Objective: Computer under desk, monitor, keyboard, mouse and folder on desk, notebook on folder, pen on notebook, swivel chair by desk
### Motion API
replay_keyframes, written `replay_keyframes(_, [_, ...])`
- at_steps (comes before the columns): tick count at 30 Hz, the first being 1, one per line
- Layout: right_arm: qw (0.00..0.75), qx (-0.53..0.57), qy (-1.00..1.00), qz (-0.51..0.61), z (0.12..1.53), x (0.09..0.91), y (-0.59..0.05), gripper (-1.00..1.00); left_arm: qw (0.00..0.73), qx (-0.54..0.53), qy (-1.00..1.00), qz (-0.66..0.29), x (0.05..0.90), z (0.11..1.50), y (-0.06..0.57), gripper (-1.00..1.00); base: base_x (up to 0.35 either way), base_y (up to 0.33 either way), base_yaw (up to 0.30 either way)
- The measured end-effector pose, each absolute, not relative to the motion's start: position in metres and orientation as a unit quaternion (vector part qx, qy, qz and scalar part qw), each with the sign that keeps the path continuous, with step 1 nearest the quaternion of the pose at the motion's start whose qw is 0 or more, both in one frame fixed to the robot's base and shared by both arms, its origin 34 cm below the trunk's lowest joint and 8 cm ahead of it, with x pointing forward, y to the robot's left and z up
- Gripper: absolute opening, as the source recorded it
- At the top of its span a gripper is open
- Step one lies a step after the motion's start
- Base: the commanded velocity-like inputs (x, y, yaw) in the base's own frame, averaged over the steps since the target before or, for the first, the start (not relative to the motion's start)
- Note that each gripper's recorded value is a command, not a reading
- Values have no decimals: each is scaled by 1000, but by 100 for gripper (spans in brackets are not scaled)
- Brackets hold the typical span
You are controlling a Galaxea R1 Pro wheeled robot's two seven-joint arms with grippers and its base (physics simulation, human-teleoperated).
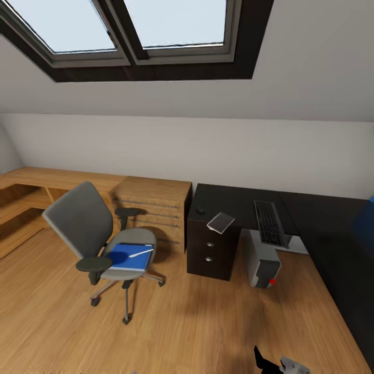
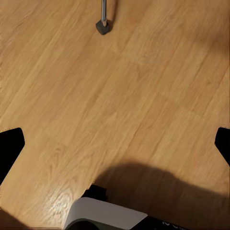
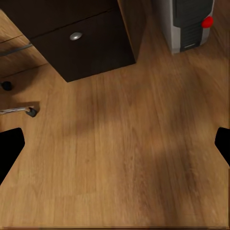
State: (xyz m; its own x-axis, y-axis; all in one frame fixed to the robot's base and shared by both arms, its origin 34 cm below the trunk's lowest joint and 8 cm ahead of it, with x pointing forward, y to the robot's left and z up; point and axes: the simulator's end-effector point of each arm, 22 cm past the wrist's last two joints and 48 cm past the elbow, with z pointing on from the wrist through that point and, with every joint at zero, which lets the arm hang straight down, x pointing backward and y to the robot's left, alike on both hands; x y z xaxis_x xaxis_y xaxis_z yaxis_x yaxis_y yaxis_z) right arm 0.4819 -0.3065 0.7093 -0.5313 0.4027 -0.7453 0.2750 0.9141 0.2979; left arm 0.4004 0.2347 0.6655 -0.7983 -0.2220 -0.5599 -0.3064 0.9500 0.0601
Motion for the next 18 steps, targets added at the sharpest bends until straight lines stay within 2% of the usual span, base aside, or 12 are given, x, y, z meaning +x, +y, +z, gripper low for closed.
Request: replay_keyframes(18, [444, 195, 872, 74, 710, 482, -303, 100, 285, -140, 945, 74, 400, 665, 234, 100, -311, -9, 0])
